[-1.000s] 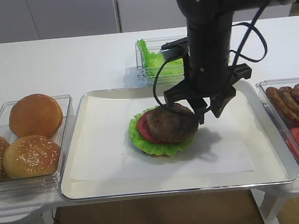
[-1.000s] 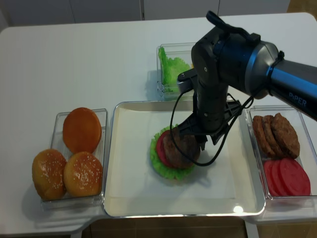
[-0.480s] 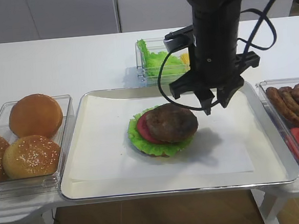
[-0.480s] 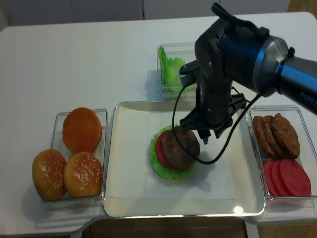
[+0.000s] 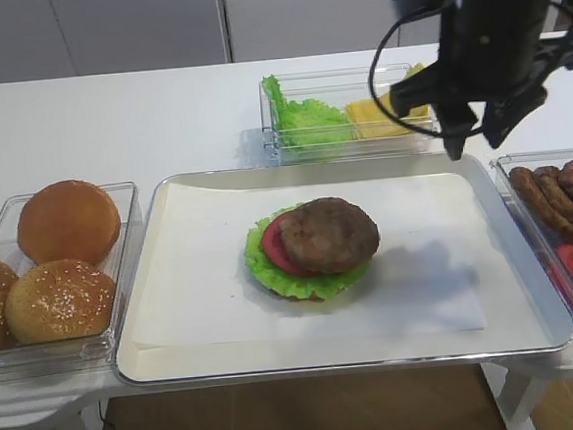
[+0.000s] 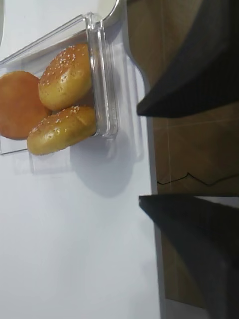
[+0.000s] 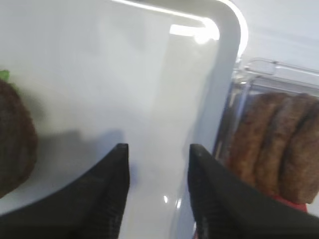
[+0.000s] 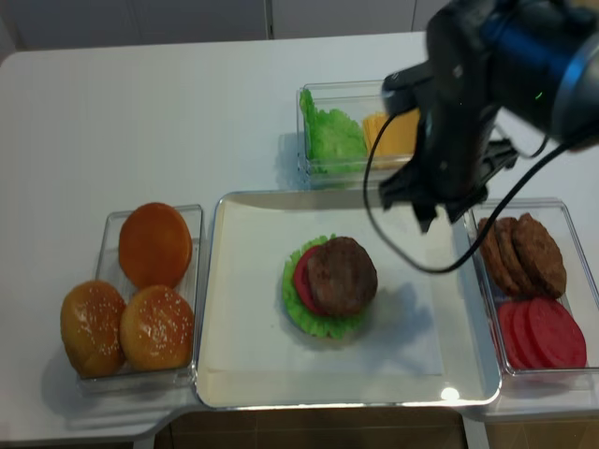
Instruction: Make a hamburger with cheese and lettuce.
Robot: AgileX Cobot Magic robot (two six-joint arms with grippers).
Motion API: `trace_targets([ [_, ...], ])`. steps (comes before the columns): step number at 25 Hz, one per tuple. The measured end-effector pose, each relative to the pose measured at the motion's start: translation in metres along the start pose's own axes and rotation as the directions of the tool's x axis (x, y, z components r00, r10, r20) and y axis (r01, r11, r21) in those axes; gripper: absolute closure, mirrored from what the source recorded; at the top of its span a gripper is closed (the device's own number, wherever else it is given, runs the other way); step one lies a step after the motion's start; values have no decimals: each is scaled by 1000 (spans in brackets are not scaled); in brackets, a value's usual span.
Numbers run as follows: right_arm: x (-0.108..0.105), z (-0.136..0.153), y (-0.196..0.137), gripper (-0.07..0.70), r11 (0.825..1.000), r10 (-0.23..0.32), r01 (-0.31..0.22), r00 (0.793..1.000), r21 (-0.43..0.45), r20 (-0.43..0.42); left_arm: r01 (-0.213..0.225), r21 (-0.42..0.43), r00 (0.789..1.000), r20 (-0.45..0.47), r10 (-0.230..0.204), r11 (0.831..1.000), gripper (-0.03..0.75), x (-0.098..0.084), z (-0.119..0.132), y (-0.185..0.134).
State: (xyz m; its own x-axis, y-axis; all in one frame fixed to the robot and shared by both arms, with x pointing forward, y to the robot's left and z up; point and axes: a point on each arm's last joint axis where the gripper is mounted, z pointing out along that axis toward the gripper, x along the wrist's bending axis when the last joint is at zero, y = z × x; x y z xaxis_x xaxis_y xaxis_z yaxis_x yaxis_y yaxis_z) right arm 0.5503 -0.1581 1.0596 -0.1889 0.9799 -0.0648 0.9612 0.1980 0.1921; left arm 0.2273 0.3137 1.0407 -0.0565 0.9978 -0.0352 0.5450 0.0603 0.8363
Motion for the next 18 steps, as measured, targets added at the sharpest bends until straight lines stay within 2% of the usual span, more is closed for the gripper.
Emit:
trace_targets([
  [6, -50, -33, -5, 331, 990, 114, -114, 994, -80, -6, 0, 0, 1000, 0, 0, 1000, 346, 0, 0, 0],
  [11, -81, -65, -24, 331, 967, 196, -197, 980, -161, -19, 0, 0, 1000, 0, 0, 1000, 346, 0, 0, 0],
  [14, -88, -78, -45, 331, 959, 211, -211, 977, -190, -20, 0, 0, 1000, 0, 0, 1000, 346, 0, 0, 0],
  [18, -88, -85, -81, 331, 959, 205, -206, 978, -196, -27, 0, 0, 1000, 0, 0, 1000, 346, 0, 0, 0],
])
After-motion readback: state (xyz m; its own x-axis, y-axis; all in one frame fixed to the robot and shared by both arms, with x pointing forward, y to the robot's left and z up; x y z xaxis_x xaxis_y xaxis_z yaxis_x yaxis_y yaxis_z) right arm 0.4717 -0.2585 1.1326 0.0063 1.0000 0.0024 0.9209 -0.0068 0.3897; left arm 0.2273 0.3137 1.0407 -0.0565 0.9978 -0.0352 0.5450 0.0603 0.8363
